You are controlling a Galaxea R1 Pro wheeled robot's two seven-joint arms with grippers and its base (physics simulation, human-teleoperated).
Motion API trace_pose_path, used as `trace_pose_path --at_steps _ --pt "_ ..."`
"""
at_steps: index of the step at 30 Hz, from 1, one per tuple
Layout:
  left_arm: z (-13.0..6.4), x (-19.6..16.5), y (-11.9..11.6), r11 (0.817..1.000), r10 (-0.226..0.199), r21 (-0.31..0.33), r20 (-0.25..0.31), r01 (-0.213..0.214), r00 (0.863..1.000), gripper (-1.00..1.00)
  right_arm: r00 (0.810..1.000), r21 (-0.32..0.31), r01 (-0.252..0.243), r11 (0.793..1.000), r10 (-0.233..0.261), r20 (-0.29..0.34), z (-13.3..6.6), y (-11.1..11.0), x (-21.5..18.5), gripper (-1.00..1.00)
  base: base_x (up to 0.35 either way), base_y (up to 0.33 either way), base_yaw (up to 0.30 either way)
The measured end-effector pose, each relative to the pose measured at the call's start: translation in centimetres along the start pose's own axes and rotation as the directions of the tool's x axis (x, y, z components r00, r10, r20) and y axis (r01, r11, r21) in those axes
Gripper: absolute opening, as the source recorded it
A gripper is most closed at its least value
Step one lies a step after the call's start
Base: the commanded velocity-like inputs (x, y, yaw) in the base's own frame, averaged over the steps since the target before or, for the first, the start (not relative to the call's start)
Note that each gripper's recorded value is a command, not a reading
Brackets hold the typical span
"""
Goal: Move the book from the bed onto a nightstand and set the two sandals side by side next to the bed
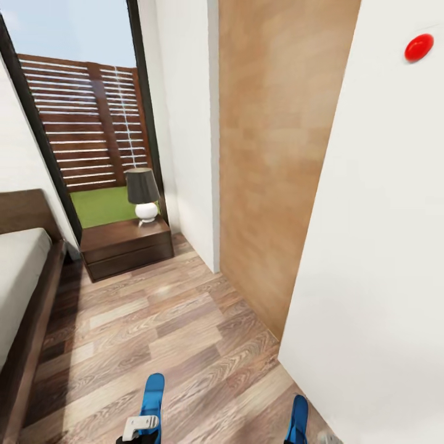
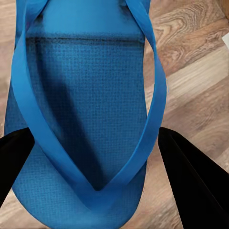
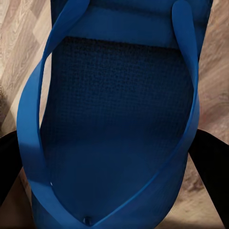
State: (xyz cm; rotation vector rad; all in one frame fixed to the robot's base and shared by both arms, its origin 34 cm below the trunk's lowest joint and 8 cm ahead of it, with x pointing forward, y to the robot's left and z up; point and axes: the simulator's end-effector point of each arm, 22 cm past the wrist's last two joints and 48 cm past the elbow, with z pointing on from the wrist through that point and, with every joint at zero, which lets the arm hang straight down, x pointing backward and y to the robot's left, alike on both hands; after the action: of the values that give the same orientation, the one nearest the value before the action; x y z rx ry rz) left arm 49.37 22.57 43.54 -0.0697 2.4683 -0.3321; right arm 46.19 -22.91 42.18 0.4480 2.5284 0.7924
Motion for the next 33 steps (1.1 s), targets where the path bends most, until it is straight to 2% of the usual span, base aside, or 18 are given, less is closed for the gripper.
trace_pose_path --at_steps 15,26,33 --pt "0.00 0.01 -0.01 1.000 0.000 0.000 0.000 0.000 1.000 -1.00 1.000 0.001 -0.001 1.000 0.001 0.000 0.00 -0.02 0.01 -1.00 0.012 0.000 0.263" --pt "-0.03 0.01 0.03 1.000 -0.001 -0.001 0.000 0.001 1.000 -1.00 1.000 0.001 0.000 1.000 0.000 0.000 -0.03 -0.01 0.00 -1.00 0.298 0.000 0.014" --pt "-0.04 0.03 0.04 1.000 -0.001 -0.001 0.000 0.001 1.000 -1.00 1.000 0.001 0.000 1.000 0.000 0.000 -0.03 -0.02 0.02 -1.00 0.325 0.000 0.202"
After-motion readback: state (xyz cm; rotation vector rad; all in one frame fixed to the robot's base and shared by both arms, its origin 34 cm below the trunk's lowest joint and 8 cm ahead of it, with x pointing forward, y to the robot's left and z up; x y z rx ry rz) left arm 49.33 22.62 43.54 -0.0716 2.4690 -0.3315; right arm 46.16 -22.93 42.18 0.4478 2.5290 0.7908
